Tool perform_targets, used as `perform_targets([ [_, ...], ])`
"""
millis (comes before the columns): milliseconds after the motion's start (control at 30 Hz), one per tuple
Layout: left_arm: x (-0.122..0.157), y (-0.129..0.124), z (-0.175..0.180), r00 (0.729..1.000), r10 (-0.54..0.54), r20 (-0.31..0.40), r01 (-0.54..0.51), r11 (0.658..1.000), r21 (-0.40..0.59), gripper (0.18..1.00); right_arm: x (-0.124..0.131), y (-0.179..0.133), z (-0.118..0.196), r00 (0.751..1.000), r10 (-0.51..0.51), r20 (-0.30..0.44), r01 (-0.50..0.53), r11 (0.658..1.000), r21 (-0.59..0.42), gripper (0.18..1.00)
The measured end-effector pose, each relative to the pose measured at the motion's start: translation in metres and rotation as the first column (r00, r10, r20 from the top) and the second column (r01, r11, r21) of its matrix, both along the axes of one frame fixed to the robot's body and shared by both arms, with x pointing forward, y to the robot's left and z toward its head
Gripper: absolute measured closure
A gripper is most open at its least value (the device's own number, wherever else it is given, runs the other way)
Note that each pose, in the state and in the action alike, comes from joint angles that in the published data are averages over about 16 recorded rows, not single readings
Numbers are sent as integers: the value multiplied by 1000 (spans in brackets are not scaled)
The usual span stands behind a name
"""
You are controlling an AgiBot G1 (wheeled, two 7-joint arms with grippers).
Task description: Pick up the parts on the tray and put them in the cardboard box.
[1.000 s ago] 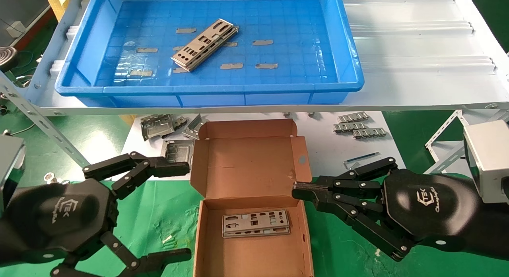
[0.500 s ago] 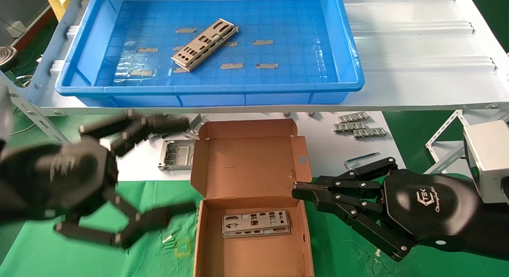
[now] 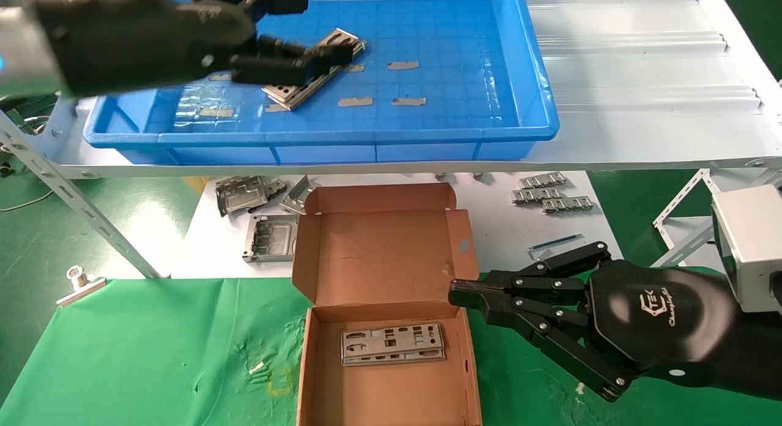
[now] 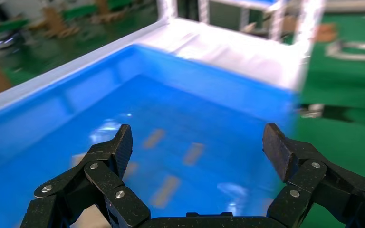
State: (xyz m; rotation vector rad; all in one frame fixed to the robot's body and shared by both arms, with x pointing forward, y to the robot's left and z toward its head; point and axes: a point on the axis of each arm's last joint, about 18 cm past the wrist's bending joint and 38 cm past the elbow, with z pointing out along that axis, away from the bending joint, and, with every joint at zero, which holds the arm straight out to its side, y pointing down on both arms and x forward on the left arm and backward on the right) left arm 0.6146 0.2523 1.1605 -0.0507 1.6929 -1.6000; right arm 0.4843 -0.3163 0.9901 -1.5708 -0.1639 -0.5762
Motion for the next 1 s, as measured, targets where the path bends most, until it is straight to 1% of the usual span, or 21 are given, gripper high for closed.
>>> perform_targets([
  [200,40,-22,30,991,123,-54,-124,992,-6,184,0,0,0,1000,0,0,0,1000,0,988],
  [400,63,-35,39,973,204,-112,-207,978,-17,184,0,0,0,1000,0,0,0,1000,0,988],
  [600,76,-37,39,955,247,-164,-255,966,-33,184,0,0,0,1000,0,0,0,1000,0,982],
  [800,82,-34,34,942,269,-201,-282,959,-40,184,0,0,0,1000,0,0,0,1000,0,958],
  [1000,87,-30,30,932,289,-220,-306,951,-47,184,0,0,0,1000,0,0,0,1000,0,902],
])
